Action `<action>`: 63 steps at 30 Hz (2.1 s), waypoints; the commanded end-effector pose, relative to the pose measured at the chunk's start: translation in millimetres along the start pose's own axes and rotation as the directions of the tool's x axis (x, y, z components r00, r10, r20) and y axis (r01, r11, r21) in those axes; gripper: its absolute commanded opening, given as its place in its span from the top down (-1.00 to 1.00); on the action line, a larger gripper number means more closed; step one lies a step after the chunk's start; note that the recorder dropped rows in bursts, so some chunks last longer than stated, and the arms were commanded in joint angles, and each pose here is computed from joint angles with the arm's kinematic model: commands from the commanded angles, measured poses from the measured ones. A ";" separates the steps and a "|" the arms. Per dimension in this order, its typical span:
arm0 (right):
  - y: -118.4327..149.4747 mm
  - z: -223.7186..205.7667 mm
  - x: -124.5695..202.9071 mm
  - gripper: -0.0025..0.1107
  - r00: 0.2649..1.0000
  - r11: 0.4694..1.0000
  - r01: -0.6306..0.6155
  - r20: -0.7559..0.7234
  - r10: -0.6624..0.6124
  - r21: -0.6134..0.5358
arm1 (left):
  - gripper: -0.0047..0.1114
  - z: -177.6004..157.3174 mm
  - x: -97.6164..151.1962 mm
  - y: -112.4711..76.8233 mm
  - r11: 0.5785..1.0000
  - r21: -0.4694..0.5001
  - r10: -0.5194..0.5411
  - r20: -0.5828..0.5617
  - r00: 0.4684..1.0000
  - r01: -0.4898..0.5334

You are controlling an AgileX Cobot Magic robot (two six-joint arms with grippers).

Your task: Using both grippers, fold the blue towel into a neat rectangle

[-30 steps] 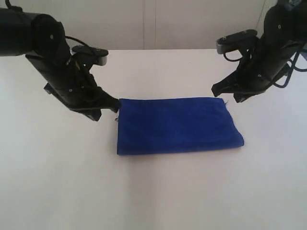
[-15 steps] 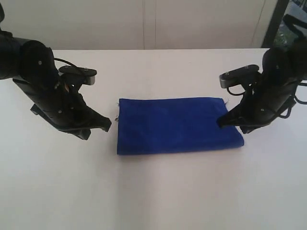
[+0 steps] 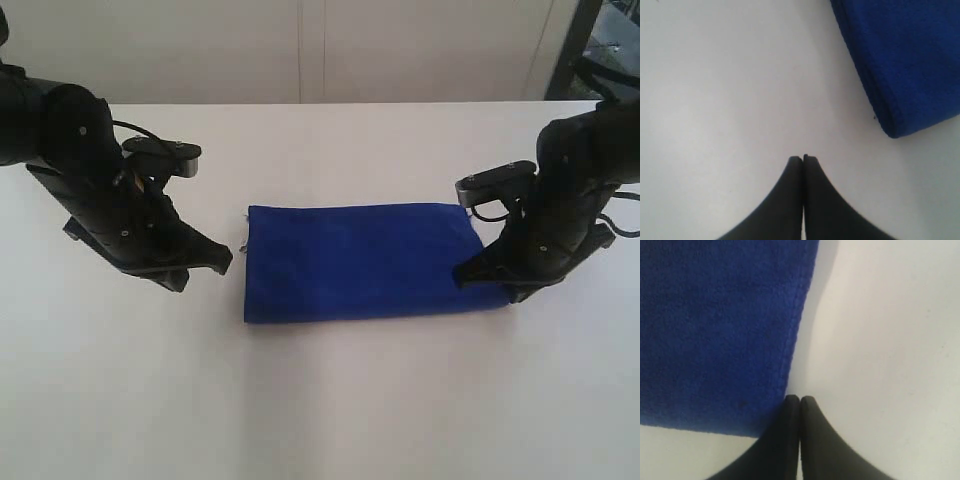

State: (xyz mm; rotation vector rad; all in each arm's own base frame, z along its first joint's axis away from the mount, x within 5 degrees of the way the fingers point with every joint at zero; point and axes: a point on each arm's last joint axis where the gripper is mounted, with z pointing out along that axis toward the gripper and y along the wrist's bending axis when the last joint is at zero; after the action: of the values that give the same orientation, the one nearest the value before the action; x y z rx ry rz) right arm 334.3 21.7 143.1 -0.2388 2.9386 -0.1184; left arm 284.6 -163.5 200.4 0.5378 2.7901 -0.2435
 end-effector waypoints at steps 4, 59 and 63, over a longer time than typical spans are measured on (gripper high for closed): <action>-0.1 0.3 3.3 0.96 1.000 1.000 -0.012 -0.027 0.011 -0.020 | 0.92 -2.5 2.8 0.1 1.000 0.003 -0.010 -0.008 1.000 0.010; -12.4 -188.3 162.7 0.96 0.893 0.977 -0.206 0.397 0.211 -0.056 | 0.92 -160.7 106.8 73.1 0.951 -0.193 -0.245 0.011 0.969 0.243; -11.8 -189.3 164.0 0.96 0.890 0.976 -0.208 0.402 0.214 -0.061 | 0.92 -170.4 131.7 67.5 0.948 -0.174 -0.248 0.132 0.960 0.268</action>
State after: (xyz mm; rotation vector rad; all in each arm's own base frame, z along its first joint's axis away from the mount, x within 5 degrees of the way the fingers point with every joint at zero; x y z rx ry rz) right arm 142.8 -5.1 299.5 0.0579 2.5304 -0.0104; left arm 170.3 -22.2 311.7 0.1262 2.7962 -0.0142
